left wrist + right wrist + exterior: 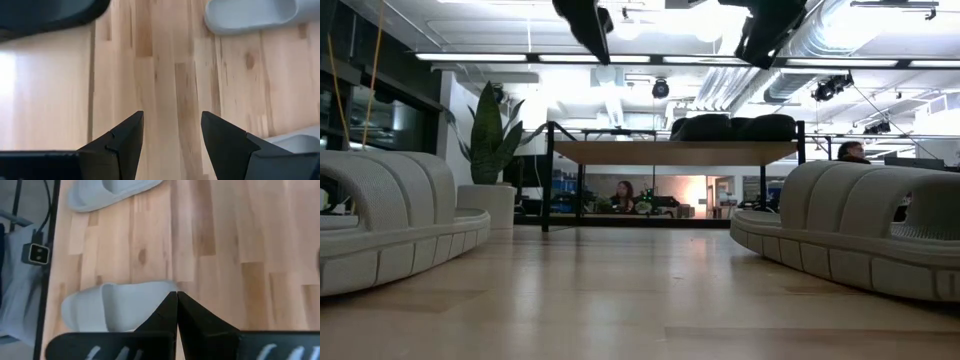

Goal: Pick and place slides into the shelf
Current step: Put the right gray slide on the shelf

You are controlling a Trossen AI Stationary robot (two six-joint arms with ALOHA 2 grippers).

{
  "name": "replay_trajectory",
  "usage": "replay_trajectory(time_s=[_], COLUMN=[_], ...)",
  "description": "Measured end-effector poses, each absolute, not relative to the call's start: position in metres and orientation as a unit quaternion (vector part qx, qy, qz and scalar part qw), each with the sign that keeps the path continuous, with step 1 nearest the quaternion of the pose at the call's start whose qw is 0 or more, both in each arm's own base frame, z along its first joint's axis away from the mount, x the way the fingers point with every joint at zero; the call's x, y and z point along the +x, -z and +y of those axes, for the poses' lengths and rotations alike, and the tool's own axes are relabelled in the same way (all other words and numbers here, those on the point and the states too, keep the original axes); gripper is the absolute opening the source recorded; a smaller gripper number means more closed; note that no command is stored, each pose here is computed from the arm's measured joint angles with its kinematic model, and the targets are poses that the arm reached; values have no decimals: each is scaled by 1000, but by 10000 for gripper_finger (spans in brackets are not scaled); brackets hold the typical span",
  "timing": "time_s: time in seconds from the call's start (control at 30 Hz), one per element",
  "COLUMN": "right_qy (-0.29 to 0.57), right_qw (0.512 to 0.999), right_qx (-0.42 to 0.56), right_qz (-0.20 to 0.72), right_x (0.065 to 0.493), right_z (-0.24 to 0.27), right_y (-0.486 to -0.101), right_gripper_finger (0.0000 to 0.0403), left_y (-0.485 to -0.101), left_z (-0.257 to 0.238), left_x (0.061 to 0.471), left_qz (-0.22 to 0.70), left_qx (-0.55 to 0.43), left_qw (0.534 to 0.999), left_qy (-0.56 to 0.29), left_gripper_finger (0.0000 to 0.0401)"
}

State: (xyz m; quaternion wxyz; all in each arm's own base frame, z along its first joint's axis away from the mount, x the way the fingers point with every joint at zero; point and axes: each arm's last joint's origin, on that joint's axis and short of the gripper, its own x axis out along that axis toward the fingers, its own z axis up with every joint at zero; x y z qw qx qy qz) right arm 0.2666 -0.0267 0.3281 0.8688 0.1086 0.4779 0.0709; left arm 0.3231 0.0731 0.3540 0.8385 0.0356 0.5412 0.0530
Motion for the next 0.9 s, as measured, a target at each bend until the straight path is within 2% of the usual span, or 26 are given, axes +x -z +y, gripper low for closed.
replay_trajectory(time_s=[0.27, 0.7, 0.9], right_qy=[-101, -151, -165], right_qw=[849, 823, 805], right_qx=[130, 145, 138], right_qz=[502, 529, 553], right_x=[266, 277, 287], right_z=[-9, 15, 26], right_y=[-325, -312, -298], right_gripper_finger=[0, 35, 55], left_y=[-335, -343, -352], left_z=[48, -14, -36], left_x=[329, 323, 313], left_qz=[562, 552, 528], left_qx=[110, 283, 327], left_qw=[818, 773, 765], left_qy=[-53, -131, -170], left_gripper_finger=[188, 188, 188])
